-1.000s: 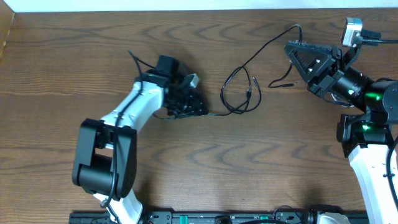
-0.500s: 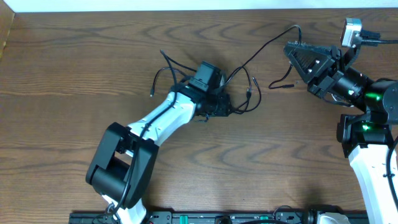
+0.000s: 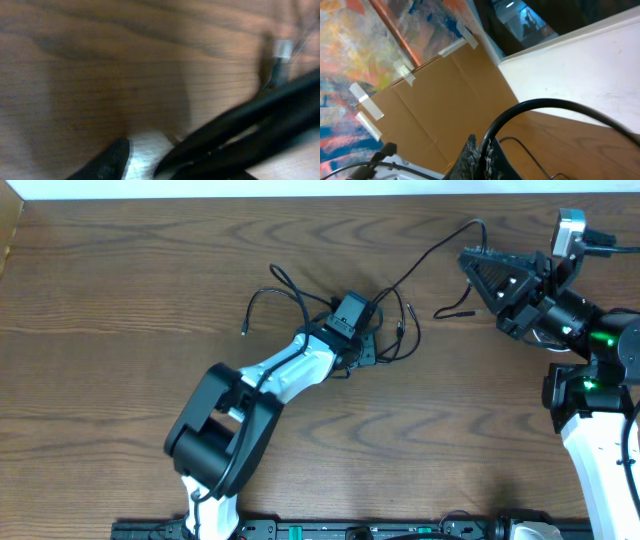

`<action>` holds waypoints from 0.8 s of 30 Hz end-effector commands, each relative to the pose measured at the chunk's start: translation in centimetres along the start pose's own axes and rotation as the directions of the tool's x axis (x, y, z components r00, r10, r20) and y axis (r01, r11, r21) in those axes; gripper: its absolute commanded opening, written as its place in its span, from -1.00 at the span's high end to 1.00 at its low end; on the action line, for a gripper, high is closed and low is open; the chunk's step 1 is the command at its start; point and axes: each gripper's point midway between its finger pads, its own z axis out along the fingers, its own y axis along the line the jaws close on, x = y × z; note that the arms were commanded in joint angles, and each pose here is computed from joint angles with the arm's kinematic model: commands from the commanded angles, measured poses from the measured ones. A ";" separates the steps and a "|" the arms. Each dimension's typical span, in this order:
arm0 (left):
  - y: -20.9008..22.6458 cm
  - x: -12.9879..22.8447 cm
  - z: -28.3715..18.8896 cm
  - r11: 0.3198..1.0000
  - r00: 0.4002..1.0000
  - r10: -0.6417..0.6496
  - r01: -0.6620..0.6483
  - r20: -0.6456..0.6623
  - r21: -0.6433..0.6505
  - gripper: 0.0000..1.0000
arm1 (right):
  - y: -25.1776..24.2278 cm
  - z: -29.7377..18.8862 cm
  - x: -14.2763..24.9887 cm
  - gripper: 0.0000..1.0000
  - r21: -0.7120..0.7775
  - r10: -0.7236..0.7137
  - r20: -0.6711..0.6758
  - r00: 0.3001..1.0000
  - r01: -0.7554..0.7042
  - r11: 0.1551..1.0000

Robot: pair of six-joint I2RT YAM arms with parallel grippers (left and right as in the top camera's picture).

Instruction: Untangle cables

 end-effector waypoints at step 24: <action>6.3 -1.7 -8.0 0.908 0.939 0.331 -0.291 -0.090 0.301 0.85 | -12.7 -11.8 0.8 0.97 0.531 0.152 0.082 0.985 -0.173 0.829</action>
